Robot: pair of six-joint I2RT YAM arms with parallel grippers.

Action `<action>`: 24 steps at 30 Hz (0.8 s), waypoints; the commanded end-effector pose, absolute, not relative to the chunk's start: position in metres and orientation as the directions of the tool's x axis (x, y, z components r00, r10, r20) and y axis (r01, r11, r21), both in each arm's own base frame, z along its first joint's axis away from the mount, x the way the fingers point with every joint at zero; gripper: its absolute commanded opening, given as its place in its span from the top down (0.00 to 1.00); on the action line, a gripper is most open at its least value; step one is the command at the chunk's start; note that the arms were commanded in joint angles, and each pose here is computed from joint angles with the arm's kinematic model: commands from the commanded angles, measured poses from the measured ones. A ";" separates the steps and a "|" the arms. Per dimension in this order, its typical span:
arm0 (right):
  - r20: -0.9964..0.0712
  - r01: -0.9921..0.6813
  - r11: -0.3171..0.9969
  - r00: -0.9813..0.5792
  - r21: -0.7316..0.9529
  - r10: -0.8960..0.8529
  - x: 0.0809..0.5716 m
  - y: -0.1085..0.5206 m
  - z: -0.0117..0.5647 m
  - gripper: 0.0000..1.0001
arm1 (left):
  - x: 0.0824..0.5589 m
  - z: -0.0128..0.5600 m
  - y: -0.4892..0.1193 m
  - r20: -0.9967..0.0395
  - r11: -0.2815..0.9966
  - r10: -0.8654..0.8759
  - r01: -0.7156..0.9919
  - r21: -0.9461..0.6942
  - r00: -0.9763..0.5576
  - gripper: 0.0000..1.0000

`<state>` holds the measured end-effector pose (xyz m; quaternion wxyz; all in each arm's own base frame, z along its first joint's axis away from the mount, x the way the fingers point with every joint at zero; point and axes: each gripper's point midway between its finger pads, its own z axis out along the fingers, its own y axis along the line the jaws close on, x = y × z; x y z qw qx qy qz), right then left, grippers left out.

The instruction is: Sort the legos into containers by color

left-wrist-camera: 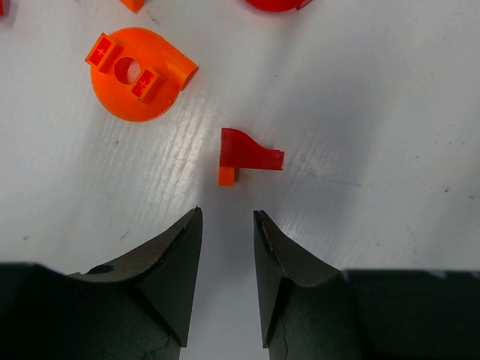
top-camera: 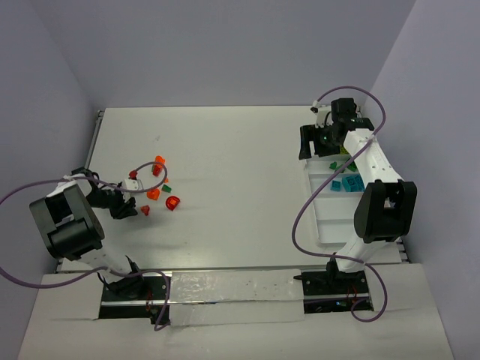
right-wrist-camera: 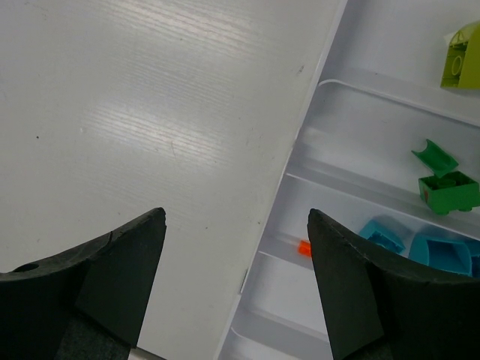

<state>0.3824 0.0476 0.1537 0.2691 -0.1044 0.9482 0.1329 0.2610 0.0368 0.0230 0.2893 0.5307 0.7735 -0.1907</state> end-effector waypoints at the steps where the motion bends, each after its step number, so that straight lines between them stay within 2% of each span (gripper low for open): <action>1: -0.568 -0.268 0.945 -0.815 0.188 -0.118 0.379 0.047 0.172 0.17 | 0.276 0.024 0.030 -0.670 0.278 0.730 0.954 0.114 -0.133 0.57; 7: -0.563 -0.263 0.947 -0.818 0.187 -0.116 0.377 0.046 0.170 0.16 | 0.275 0.018 0.021 -0.656 0.217 0.749 0.969 0.117 -0.088 0.56; 13: -0.564 -0.262 0.949 -0.817 0.178 -0.120 0.376 0.045 0.170 0.16 | 0.276 0.017 0.013 -0.666 0.206 0.739 0.975 0.086 -0.098 0.57; 17: -0.559 -0.261 0.948 -0.821 0.180 -0.120 0.376 0.045 0.168 0.17 | 0.278 0.016 0.009 -0.670 0.202 0.736 0.976 0.078 -0.099 0.61; 24: -0.557 -0.264 0.946 -0.822 0.189 -0.118 0.376 0.047 0.168 0.17 | 0.277 0.013 0.006 -0.666 0.202 0.738 0.978 0.060 -0.111 0.75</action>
